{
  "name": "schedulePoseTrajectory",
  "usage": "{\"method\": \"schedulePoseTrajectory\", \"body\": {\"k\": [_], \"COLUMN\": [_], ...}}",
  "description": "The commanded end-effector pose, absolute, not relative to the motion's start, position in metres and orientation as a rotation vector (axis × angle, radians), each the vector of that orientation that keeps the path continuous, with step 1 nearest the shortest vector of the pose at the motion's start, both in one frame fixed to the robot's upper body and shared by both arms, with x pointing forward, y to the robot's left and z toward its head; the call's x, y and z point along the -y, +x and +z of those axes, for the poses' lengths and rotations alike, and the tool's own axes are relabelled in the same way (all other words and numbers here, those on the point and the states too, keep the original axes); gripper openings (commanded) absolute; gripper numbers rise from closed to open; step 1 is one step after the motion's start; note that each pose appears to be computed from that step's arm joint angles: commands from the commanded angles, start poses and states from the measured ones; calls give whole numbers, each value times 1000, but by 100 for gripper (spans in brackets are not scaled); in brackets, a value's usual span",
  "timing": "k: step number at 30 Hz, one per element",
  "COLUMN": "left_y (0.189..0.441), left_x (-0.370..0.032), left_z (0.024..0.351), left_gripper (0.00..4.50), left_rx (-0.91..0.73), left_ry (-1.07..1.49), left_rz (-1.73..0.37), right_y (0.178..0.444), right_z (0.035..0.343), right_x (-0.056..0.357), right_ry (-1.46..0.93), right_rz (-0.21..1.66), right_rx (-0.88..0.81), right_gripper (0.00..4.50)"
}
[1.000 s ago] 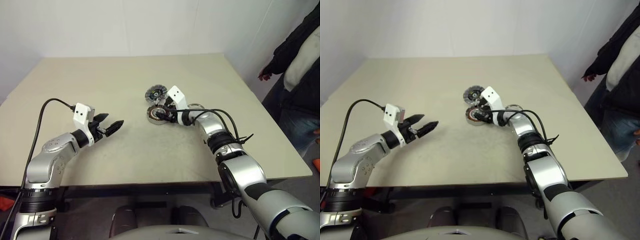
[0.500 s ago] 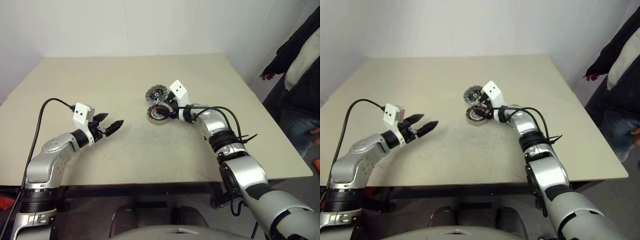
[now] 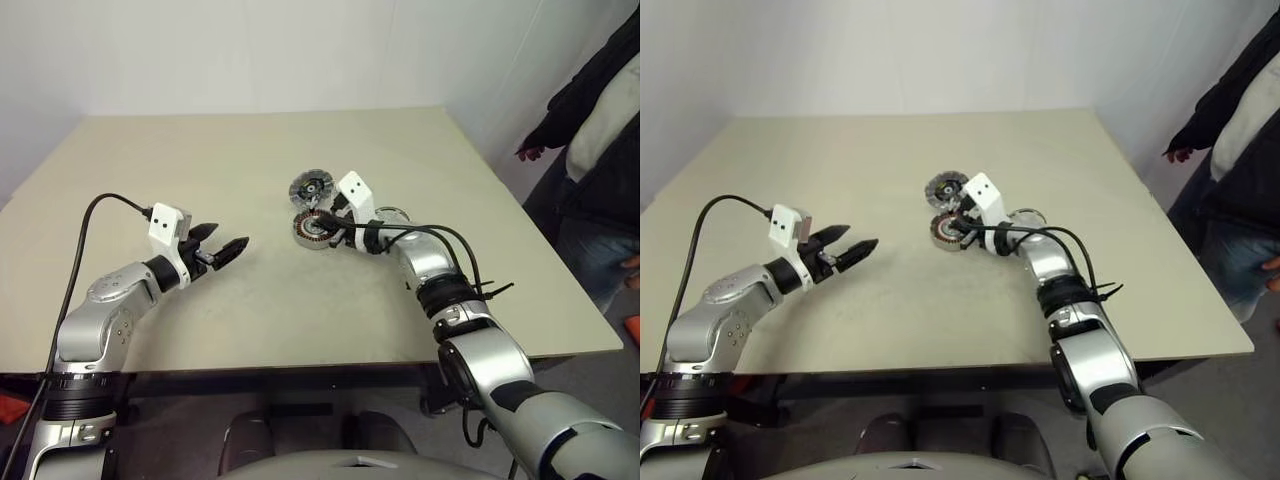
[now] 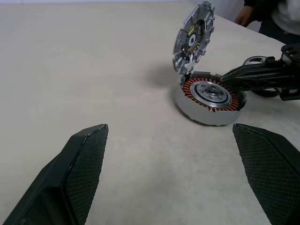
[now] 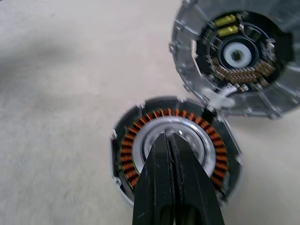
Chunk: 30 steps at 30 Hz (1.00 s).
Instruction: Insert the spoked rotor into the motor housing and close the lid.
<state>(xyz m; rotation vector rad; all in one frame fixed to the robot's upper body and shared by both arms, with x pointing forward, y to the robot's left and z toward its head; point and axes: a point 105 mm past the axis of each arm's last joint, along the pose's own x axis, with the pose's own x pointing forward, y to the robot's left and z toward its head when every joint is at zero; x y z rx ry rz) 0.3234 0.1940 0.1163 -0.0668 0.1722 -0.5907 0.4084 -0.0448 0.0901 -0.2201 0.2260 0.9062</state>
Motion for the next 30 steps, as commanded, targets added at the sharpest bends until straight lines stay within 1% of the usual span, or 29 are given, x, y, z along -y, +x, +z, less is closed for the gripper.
{"method": "schedulePoseTrajectory", "body": {"k": [1, 6, 15, 18, 25, 28, 30], "left_y": [323, 320, 319, 319, 318, 318, 318], "left_x": [-194, -195, -195, -195, -193, -192, -192], "left_z": [127, 127, 127, 127, 125, 125, 125], "left_gripper": [450, 450, 450, 450, 450, 450, 450], "left_rx": [-129, -126, -126, -126, -127, -126, -125], "left_ry": [-46, -45, -48, -49, -55, -57, -57], "left_rz": [-594, -586, -579, -579, -580, -582, -582], "right_y": [417, 421, 416, 417, 419, 419, 419], "right_z": [116, 114, 92, 95, 119, 119, 111], "right_x": [36, 33, 26, 26, 25, 25, 26], "right_ry": [-241, -253, -241, -224, -213, -216, -225], "right_rz": [914, 910, 906, 909, 929, 928, 920], "right_rx": [-143, -144, -189, -176, -102, -105, -127], "right_gripper": [4, 4, 4, 4, 4, 4, 4]}}
